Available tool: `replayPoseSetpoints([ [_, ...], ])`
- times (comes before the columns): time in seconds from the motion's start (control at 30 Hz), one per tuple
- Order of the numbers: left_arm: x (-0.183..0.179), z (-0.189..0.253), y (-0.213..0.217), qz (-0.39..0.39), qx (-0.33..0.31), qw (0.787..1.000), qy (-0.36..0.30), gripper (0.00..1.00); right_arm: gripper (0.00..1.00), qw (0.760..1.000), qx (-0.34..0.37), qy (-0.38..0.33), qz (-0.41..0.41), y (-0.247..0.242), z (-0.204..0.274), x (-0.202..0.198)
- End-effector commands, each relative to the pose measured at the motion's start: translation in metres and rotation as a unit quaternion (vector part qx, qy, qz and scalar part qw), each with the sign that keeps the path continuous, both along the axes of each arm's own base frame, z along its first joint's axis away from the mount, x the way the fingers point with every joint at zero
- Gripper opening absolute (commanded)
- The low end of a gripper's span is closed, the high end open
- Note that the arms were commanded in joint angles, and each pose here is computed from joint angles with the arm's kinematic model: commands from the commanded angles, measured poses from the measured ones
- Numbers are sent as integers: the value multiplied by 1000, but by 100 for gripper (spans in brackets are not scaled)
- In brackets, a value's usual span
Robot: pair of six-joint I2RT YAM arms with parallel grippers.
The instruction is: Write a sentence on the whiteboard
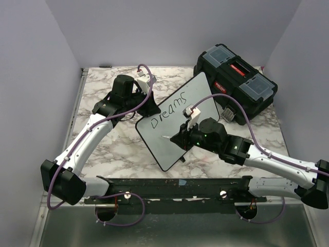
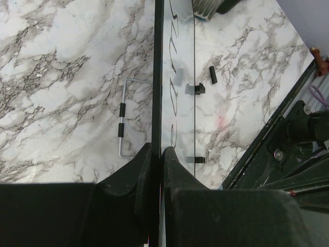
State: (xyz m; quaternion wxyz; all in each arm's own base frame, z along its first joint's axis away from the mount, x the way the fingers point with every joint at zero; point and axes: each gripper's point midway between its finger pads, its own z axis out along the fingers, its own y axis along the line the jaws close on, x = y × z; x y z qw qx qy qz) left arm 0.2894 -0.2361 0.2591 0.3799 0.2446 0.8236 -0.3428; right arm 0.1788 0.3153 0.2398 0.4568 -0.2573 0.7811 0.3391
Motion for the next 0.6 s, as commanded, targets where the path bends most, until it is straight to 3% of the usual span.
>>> replayPoseSetpoints([
  [0.0, -13, -48, 10, -6, 76, 996, 51, 0, 1, 1000, 11, -13, 0, 9, 5, 2],
  [0.57, -13, -49, 9, -6, 77, 996, 52, 0, 1, 998, 20, -2, 59, 48, -2, -14],
])
